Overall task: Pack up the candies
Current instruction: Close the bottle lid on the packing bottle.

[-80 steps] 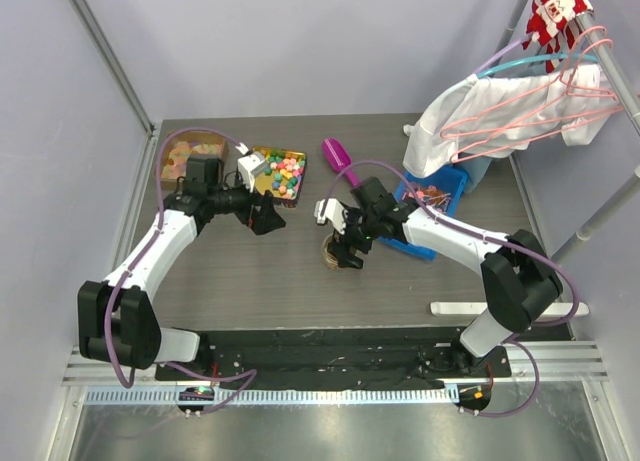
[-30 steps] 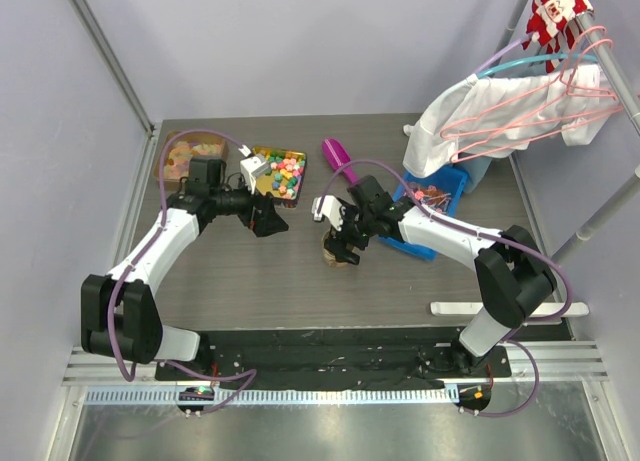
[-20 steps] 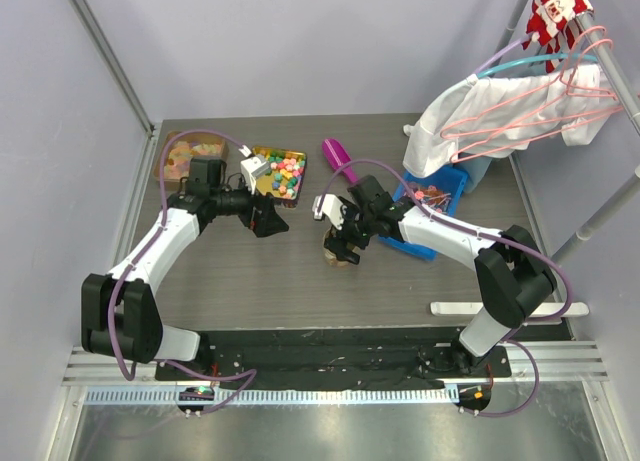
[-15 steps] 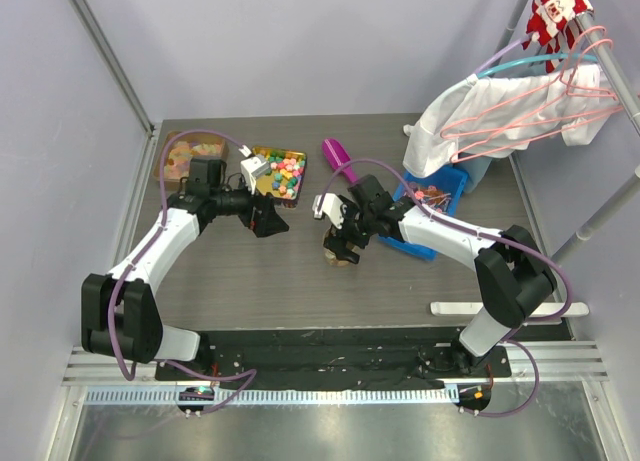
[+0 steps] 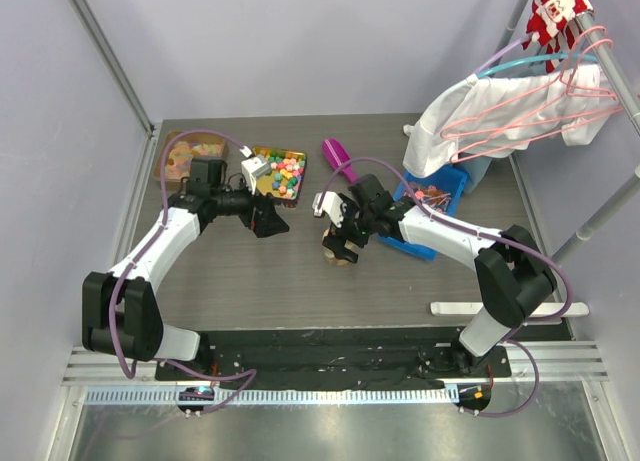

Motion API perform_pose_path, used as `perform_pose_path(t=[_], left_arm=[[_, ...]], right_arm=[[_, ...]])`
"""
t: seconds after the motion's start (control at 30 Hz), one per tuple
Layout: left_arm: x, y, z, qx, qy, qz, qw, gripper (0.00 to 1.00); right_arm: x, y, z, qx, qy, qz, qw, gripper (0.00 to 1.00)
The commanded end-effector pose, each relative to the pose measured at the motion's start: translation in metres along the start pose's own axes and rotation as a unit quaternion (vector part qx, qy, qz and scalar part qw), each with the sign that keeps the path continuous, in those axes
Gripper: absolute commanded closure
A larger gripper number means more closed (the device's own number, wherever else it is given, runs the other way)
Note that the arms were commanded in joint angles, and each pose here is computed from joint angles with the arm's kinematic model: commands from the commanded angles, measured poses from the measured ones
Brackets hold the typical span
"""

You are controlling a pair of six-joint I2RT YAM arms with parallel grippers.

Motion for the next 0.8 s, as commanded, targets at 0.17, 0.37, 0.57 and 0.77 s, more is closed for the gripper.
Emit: perform_pose_path(t=[0.17,0.37,0.57,0.77], left_arm=[[0.001,0.0,-0.006,-0.016,0.013,0.006,1.0,0.0],[0.001,0.0,-0.006,-0.017,0.012,0.007,1.0,0.0],[0.002,0.001,-0.005,-0.015,0.01,0.007,1.0,0.0],[0.002,0.001,-0.006,-0.015,0.01,0.006,1.0,0.0]], right_arm=[[-0.002,-0.003,-0.012,-0.019,-0.005,0.0,1.0,0.02],[0.0,-0.007,-0.014,-0.023,-0.007,-0.007,1.0,0.02],[0.005,-0.022,-0.022,-0.042,-0.017,-0.015,0.999,0.0],[0.007,-0.031,-0.026,-0.056,-0.022,-0.012,0.998,0.0]])
Point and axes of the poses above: each gripper's point midway between its finger pads, its own y axis out along the fingers, its own x axis along the line the jaws close on, z = x × y, the point moved 9 cm from there along -y, back along the fingers, and after that the axes turned 13 degrees about y, right-handed, at the moved point
